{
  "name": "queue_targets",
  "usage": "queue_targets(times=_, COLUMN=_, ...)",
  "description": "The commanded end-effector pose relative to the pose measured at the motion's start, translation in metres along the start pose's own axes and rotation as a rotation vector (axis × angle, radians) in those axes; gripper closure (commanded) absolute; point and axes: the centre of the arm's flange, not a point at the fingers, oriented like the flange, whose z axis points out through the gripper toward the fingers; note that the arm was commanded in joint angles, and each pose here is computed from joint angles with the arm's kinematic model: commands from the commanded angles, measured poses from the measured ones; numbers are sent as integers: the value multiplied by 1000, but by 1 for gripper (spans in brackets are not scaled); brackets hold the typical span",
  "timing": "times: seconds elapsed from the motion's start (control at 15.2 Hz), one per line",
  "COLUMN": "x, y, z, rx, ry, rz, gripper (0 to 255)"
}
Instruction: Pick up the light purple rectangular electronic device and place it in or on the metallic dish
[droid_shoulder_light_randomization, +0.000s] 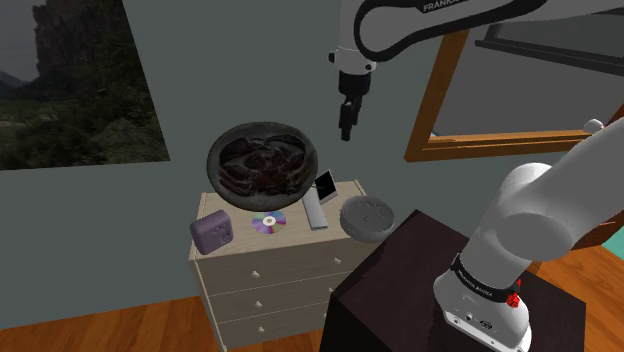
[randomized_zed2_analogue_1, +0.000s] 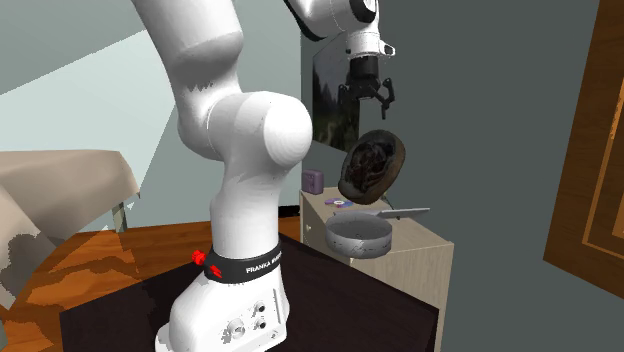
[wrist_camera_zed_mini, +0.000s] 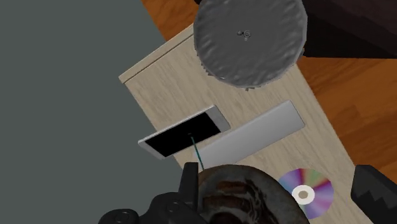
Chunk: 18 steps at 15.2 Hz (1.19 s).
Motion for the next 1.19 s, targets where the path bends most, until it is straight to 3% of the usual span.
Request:
queue_targets(times=0.0, x=24, y=-5, z=13, rx=5, ry=5, rz=-59, gripper=0)
queue_targets(times=1.12, x=196, y=-102, z=102, rx=51, ry=37, rz=-545, gripper=0)
